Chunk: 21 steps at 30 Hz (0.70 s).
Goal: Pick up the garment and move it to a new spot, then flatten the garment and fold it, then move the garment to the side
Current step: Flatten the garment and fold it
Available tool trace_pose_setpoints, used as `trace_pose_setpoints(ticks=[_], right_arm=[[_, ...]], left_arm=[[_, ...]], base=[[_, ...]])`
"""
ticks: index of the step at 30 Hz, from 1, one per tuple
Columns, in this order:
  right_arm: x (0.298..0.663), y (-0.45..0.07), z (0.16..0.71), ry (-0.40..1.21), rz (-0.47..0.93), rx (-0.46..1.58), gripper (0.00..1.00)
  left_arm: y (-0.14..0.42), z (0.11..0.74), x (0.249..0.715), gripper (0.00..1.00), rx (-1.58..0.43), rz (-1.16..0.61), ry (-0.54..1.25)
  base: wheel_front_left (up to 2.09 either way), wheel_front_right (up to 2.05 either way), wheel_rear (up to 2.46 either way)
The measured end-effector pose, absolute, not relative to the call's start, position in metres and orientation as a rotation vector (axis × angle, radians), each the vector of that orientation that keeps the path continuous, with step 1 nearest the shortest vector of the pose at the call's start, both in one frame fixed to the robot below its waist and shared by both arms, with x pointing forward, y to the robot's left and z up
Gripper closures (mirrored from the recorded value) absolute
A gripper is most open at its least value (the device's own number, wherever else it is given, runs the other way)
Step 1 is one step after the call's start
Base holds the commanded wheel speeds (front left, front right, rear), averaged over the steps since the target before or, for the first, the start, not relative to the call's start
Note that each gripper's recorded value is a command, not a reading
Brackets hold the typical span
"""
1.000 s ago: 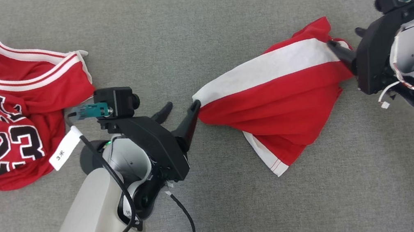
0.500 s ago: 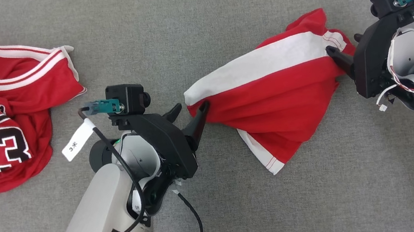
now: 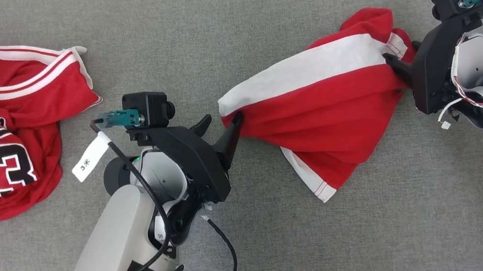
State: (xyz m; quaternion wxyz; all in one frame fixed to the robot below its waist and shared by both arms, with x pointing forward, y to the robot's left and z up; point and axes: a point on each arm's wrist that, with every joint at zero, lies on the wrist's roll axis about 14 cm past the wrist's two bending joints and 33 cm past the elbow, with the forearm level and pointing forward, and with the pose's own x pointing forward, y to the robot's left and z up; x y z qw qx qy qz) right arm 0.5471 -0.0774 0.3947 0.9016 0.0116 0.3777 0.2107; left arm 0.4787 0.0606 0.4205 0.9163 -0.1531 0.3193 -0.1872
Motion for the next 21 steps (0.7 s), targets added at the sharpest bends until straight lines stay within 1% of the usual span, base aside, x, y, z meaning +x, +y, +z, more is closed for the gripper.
trace_pose_setpoints(ticks=[1, 2, 3, 4, 5, 6, 7, 11, 15, 21], right_arm=[[0.547, -0.077, 0.394, 0.783, 0.435, 0.024, 0.5], [0.547, -0.077, 0.393, 0.786, 0.435, 0.025, 0.67], [0.547, -0.077, 0.393, 0.787, 0.436, 0.026, 0.77], [0.546, -0.076, 0.393, 0.788, 0.437, 0.028, 1.0], [0.546, -0.075, 0.393, 0.788, 0.439, 0.029, 1.0], [0.546, -0.074, 0.393, 0.787, 0.443, 0.03, 1.0], [0.546, -0.074, 0.393, 0.786, 0.446, 0.029, 1.0], [0.55, -0.075, 0.401, 0.75, 0.437, 0.044, 1.0], [0.567, -0.076, 0.428, 0.646, 0.409, 0.091, 1.0], [0.604, -0.08, 0.508, 0.352, 0.313, 0.315, 1.0]], left_arm=[[0.061, 0.42, 0.479, 0.05, -0.315, -0.386, 0.657], [0.06, 0.421, 0.479, 0.26, -0.315, -0.387, 0.656], [0.059, 0.422, 0.481, 0.48, -0.316, -0.388, 0.65], [0.058, 0.424, 0.482, 0.6, -0.317, -0.397, 0.643], [0.058, 0.425, 0.483, 0.77, -0.319, -0.398, 0.637], [0.057, 0.426, 0.483, 0.91, -0.321, -0.398, 0.631], [0.056, 0.427, 0.484, 1.0, -0.324, -0.402, 0.622], [0.059, 0.439, 0.492, 1.0, -0.332, -0.392, 0.568], [0.062, 0.46, 0.505, 1.0, -0.344, -0.381, 0.479], [0.075, 0.528, 0.541, 1.0, -0.329, -0.328, 0.218]], base=[[0.0, 0.0, 0.0], [0.0, 0.0, 0.0], [0.0, 0.0, 0.0], [0.0, 0.0, 0.0], [0.0, 0.0, 0.0], [0.0, 0.0, 0.0], [0.0, 0.0, 0.0], [0.0, 0.0, 0.0], [0.0, 0.0, 0.0], [0.0, 0.0, 0.0]])
